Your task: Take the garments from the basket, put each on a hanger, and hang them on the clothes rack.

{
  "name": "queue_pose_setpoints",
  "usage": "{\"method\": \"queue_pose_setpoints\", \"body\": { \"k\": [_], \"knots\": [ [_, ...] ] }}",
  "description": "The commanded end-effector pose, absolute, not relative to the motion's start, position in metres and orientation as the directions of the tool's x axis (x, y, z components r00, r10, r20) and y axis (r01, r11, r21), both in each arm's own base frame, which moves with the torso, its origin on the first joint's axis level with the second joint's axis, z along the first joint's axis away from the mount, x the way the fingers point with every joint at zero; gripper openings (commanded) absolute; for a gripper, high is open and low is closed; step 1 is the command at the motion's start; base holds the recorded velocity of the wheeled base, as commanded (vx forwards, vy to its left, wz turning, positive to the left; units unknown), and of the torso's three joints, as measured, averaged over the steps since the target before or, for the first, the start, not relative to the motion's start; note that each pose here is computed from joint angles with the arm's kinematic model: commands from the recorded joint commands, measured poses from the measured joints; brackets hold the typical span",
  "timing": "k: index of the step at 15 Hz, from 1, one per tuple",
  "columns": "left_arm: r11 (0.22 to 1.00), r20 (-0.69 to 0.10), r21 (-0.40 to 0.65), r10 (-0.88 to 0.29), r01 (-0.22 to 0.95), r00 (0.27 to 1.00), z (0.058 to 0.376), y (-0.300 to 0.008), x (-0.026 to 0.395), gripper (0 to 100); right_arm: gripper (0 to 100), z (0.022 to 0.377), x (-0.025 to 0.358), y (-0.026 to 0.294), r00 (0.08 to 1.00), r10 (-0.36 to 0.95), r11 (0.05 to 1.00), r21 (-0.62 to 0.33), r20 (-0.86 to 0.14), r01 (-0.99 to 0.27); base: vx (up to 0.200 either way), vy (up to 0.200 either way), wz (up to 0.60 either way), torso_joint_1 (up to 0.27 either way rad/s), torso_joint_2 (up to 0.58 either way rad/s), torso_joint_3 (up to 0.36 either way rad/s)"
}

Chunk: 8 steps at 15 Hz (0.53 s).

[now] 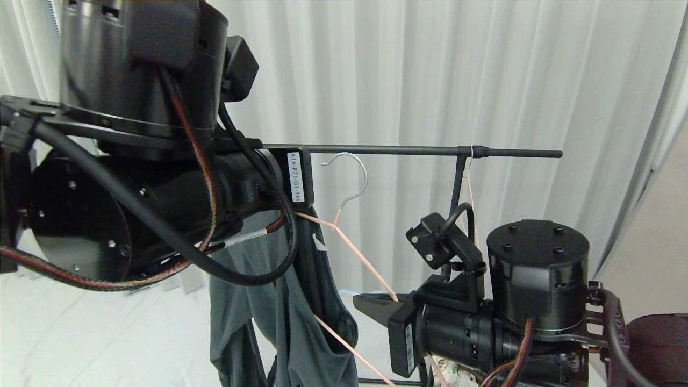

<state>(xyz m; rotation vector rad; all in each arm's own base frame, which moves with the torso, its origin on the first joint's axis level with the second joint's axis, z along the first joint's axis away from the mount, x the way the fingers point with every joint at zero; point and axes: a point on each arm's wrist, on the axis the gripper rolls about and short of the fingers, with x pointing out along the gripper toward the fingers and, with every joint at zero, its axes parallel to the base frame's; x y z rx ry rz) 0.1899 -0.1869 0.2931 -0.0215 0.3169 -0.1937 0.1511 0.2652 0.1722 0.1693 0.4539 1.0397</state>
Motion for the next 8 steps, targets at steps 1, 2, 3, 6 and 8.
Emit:
{"method": "queue_pose_setpoints", "body": {
  "k": [1,2,3,6,8],
  "knots": [
    [0.977,-0.297,-0.059,-0.214,0.206,0.930,0.297,-0.186,0.182,0,0,0.178,0.153,0.269,0.426,0.867,0.496,0.360,-0.260,-0.790,0.000,0.000,0.00,0.000,0.00,0.000],
    [0.973,-0.299,-0.059,-0.231,0.223,0.926,0.297,-0.189,0.179,0,0,0.182,0.155,0.272,0.429,0.870,0.493,0.373,-0.244,-0.787,0.000,0.000,0.00,0.000,0.00,0.000],
    [0.970,-0.297,-0.066,-0.243,0.234,0.924,0.298,-0.192,0.177,0,0,0.185,0.157,0.276,0.438,0.869,0.494,0.381,-0.231,-0.781,0.000,0.000,0.00,0.000,0.00,0.000],
    [0.968,-0.298,-0.068,-0.249,0.240,0.921,0.298,-0.192,0.175,0,0,0.191,0.159,0.278,0.460,0.862,0.506,0.405,-0.212,-0.762,0.000,0.000,0.00,0.000,0.00,0.000],
    [0.969,-0.301,-0.067,-0.248,0.239,0.921,0.296,-0.192,0.175,0,0,0.198,0.164,0.277,0.497,0.848,0.525,0.426,-0.185,-0.737,0.000,0.000,0.00,0.000,0.00,0.000]
  ]
}}
